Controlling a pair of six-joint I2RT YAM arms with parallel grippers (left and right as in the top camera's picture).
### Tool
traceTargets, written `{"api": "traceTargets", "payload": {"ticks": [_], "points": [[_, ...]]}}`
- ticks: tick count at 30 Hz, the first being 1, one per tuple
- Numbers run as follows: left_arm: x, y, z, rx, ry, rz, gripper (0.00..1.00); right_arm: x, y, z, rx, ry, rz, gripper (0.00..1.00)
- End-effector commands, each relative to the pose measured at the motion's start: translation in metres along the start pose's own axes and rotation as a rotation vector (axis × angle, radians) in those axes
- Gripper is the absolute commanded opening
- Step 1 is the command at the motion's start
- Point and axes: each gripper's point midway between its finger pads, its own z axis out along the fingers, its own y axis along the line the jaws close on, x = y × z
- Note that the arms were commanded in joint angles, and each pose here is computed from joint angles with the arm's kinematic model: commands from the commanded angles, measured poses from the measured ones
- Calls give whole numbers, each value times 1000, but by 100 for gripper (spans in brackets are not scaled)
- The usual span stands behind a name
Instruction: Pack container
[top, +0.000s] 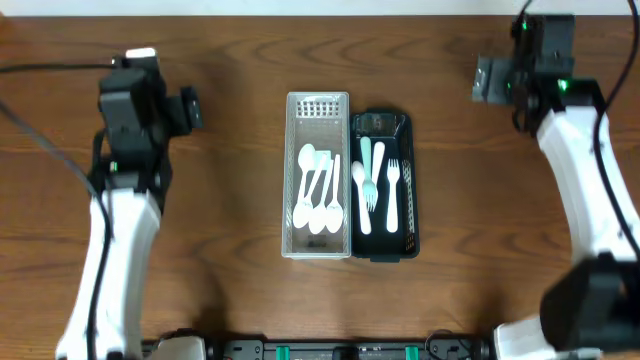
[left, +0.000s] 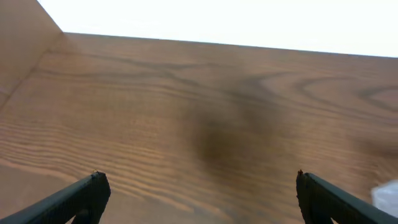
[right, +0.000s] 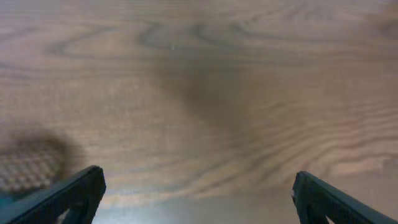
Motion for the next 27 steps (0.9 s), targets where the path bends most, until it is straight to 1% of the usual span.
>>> {"api": "traceTargets", "payload": {"ticks": [1,3,6,8,11,14,19,27], "points": [[15,-11,-28,55,-67,20,98,18,-8,-40,-1,-83,48,99],[31,-19,-43,81,-108,30,98,44,-11,-50,-3,-87,77,99],[60,-33,-62,127,-127,50,98,88,-17,-61,1,-84,109,99],[77,-43,-77,169,-156,59,98,108,-20,-67,-3,-124,138,99],[88,-52,-98,216,-222,68,98,135,-24,-72,-5,-158,119,99],[93,-49,-114,227,-277,61,98,159,-26,-75,-3,-164,76,99],[90,-43,-132,226,-341,48,98,178,-28,-77,-4,-179,76,99],[97,-42,-132,225,-316,53,98,186,-28,-75,-3,-161,72,99]]}}
